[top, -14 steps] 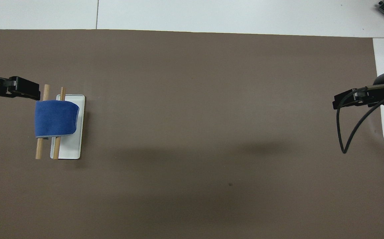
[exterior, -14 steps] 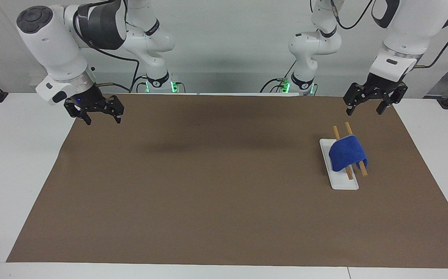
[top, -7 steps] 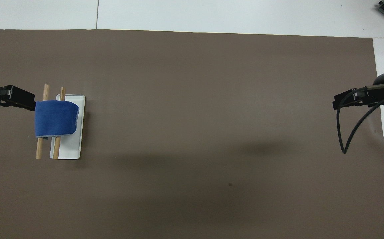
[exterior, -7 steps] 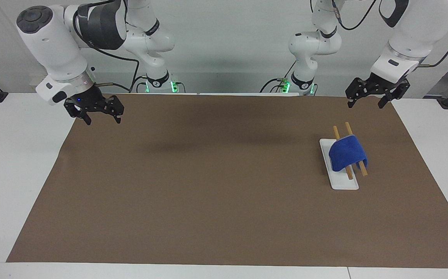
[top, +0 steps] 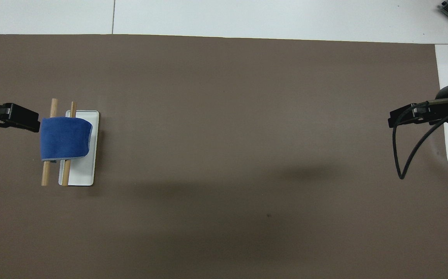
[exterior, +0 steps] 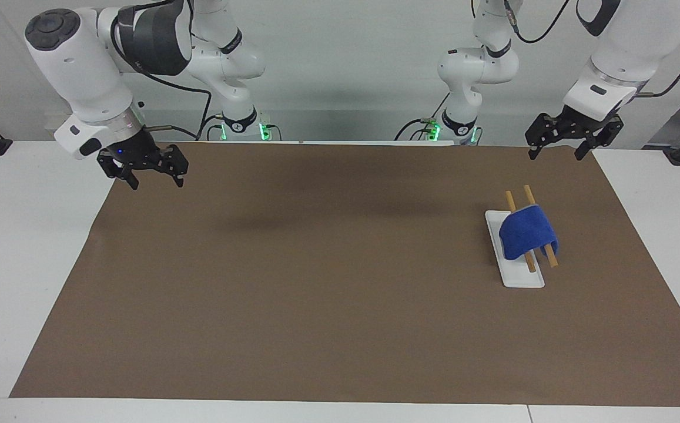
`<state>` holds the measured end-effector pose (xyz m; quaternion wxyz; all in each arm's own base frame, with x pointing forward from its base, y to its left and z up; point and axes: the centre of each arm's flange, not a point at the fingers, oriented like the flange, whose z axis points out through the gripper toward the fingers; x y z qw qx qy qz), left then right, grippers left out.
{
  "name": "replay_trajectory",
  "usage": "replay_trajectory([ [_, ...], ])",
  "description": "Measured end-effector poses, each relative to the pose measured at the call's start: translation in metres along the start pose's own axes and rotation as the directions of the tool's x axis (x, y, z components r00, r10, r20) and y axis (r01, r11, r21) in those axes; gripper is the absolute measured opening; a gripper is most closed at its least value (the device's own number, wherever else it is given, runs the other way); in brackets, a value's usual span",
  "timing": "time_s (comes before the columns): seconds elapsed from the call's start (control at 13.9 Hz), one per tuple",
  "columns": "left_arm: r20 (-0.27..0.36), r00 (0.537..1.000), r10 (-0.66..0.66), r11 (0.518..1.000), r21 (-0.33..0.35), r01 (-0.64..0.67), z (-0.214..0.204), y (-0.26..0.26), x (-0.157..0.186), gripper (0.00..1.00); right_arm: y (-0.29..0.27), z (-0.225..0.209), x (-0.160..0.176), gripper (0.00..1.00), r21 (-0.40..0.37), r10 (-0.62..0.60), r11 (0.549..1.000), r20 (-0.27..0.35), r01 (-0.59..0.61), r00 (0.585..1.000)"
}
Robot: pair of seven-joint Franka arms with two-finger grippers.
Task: Right arm passes towel to left arm to hang
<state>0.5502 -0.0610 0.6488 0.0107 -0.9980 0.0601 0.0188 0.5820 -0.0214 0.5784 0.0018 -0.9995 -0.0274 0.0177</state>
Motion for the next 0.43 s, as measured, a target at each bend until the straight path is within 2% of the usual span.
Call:
replay_trajectory([
  [0.43,0.006,0.999,0.039,0.999,-0.005,-0.039,0.0047,-0.0063,0.0003,1.0,0.0,0.0,0.0,1.0,0.0,0.0,1.0,0.0,0.0,1.0],
])
